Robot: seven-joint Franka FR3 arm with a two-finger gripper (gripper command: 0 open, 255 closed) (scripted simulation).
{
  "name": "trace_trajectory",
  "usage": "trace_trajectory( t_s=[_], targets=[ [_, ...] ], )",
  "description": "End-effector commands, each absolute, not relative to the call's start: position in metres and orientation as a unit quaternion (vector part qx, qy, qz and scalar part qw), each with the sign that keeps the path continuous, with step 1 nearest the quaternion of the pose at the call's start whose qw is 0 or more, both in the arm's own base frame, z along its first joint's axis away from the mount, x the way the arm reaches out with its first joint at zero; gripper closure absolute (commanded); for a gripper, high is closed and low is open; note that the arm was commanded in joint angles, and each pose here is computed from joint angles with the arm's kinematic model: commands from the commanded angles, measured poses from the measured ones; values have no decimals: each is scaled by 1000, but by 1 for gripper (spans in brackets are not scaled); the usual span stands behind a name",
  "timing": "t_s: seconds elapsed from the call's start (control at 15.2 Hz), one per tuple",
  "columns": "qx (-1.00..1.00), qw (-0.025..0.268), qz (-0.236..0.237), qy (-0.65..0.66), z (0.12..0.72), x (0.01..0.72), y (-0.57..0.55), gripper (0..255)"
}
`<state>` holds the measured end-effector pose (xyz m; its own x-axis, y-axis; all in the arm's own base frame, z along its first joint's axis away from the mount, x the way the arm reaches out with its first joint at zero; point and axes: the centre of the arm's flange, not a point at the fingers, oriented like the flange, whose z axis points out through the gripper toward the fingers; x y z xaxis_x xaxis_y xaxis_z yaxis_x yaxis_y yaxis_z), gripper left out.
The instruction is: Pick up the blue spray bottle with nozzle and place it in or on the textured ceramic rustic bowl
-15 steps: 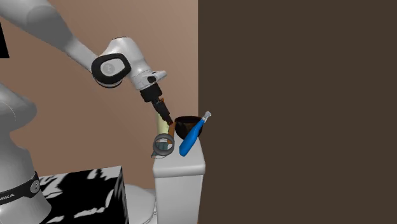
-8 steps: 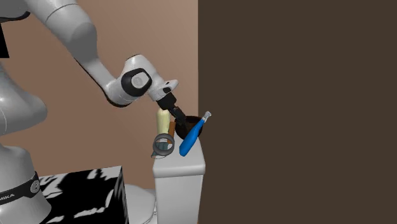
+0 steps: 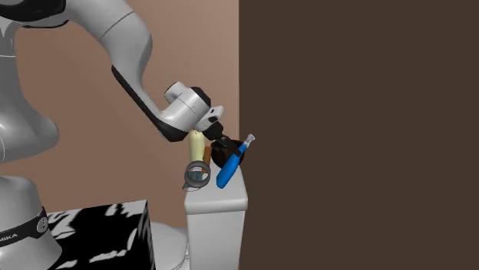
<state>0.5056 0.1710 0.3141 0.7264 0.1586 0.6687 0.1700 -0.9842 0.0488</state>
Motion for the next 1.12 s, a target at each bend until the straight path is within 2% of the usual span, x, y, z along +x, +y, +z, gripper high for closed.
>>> trace_trajectory(
  t_s=[0.0, 0.73, 0.79, 1.06],
  targets=[
    [-928, 8, -361, -89, 306, 513, 173, 0],
    [-928, 8, -361, -89, 292, 526, 174, 0],
    [-928, 8, -361, -89, 292, 526, 174, 255],
    [-928, 8, -361, -89, 292, 526, 174, 255]
  ],
)
